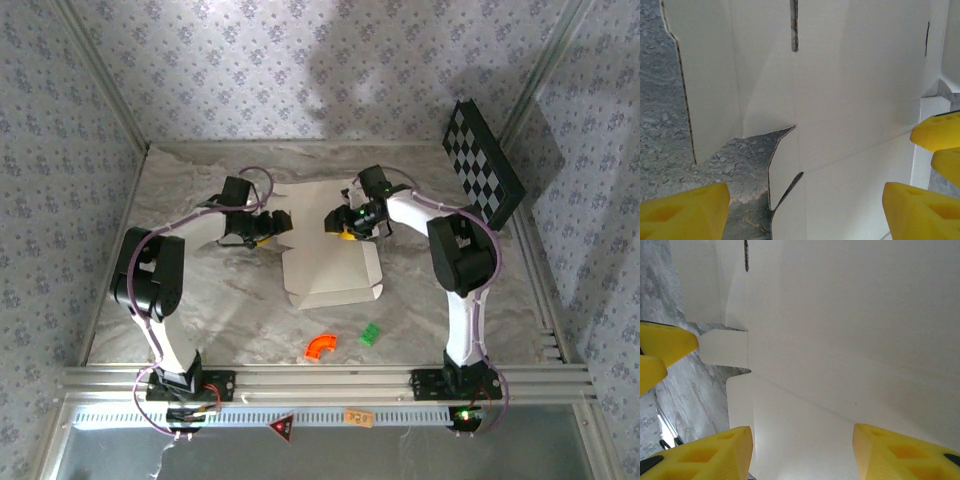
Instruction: Fold the paper box
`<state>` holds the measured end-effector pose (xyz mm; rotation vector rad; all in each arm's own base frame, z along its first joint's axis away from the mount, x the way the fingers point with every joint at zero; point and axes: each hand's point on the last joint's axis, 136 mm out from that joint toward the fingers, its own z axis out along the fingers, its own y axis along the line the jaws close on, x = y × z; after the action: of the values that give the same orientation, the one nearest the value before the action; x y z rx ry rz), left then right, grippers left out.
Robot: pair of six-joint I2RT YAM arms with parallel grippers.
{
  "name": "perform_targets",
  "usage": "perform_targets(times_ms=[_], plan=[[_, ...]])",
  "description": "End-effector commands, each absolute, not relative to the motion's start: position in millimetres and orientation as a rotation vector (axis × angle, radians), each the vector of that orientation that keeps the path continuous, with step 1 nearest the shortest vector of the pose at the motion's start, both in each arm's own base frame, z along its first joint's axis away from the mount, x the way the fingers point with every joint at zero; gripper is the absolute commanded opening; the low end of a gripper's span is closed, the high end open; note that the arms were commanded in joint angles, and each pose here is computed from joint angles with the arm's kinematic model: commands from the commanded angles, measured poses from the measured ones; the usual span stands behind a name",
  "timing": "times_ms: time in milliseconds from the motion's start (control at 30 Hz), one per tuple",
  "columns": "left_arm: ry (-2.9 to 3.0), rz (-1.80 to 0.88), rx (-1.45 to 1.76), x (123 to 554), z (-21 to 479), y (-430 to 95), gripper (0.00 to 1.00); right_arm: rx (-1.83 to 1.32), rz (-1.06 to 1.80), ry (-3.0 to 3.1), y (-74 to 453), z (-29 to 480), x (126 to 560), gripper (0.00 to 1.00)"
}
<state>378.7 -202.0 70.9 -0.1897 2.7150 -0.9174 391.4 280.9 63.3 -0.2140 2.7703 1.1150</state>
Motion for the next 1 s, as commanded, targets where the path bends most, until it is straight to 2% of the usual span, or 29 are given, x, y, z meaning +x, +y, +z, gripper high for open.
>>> perform_targets(times_ms=[0, 367, 967], plan=[[2.743, -0.910, -0.183, 375.6, 69.4, -205.7, 0.81, -0.186, 1.137, 2.828, 283.4, 43.4, 389.3, 0.57], [2.767, -1.021, -0.182, 372.1, 54.8, -231.1, 0.78, -0.159, 1.101, 2.892, 276.2, 12.6, 378.1, 0.56], [2.670, -1.089, -0.125, 396.7, 85.7, -254.5, 0.72, -0.146, 1.090, 2.889, 274.7, 13.4, 376.7, 0.56]])
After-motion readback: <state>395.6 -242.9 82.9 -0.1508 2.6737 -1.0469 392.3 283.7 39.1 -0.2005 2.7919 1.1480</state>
